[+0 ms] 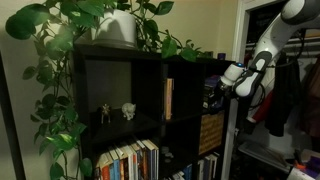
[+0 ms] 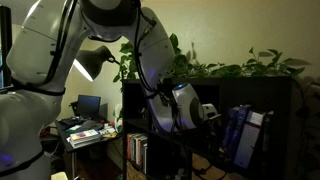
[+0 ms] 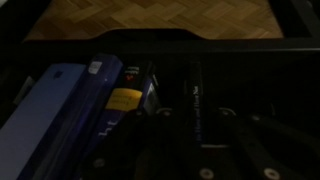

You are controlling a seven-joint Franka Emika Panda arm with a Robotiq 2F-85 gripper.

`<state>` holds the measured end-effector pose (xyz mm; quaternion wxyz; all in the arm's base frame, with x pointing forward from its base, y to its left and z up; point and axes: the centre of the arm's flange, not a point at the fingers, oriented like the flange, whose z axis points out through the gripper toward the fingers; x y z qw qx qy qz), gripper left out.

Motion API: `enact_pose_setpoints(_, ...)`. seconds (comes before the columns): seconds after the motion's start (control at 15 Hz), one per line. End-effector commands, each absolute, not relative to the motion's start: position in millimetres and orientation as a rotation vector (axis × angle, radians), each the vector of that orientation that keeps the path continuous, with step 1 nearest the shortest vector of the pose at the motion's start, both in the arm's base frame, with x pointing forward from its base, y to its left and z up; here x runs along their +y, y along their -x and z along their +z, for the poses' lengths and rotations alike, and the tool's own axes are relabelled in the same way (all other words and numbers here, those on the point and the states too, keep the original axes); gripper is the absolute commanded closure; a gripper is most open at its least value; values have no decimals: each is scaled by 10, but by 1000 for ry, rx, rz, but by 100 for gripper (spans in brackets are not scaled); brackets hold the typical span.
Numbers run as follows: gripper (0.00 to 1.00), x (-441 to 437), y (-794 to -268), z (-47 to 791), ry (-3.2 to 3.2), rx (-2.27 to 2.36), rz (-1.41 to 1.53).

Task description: Move the black book to the first shelf from the right

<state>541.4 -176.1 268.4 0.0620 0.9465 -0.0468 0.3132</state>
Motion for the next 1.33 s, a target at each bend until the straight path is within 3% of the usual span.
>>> enact_pose_setpoints(0.0, 93, -2060, -5574, 2822, -2877, -107, 882)
enact_pose_setpoints(0.07, 57, -2066, -5577, 2842, -2890, -124, 859)
enact_pose_setpoints(0.13, 56, -2050, -5560, 2862, -2890, -136, 841)
enact_pose_setpoints(0.67, 6, -2021, -5245, 2943, -3015, -281, 656)
enact_pose_setpoints(0.8, 0, -1986, -5127, 2972, -3058, -315, 608)
enact_pose_setpoints(1.27, 0, -1884, -4784, 3130, -3185, -410, 512)
